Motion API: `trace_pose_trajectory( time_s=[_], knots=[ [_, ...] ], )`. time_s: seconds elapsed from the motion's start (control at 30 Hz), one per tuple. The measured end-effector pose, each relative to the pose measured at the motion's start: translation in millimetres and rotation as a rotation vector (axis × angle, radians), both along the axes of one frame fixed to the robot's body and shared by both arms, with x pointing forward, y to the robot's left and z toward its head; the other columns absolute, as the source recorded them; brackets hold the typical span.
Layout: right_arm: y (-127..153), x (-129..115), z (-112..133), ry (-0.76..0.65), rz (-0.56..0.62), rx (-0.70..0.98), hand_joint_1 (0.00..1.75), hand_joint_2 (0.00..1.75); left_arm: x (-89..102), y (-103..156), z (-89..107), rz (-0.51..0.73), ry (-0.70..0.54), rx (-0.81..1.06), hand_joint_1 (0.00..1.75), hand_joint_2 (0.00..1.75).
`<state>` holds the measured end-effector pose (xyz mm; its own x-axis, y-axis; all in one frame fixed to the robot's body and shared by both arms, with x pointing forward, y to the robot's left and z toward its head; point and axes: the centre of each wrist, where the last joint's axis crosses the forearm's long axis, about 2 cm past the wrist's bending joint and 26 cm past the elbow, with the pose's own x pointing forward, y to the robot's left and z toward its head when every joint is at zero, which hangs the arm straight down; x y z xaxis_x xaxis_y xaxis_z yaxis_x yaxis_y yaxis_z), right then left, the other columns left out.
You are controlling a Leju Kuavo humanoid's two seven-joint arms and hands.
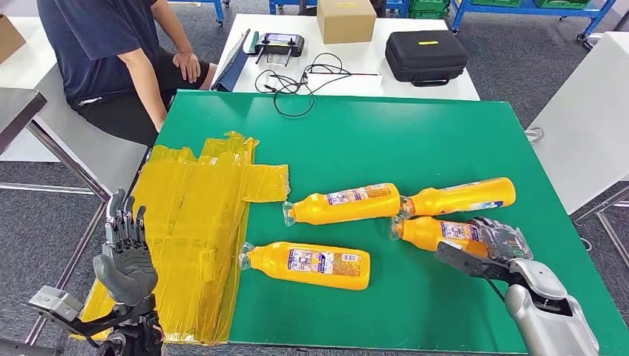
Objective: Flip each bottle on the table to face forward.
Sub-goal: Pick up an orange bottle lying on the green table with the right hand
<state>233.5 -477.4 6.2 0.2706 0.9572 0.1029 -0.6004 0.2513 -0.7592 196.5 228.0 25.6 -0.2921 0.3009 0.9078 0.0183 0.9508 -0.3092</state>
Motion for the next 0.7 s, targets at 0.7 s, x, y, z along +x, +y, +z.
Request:
trace_pose_trajectory(
  time_s=[0.7],
  knots=[
    [48,4,13,-0.117,0.123,0.410,1.75,1.75,4.3,0,-3.8,0.003,0.021,0.002,0.00,0.00]
  ],
)
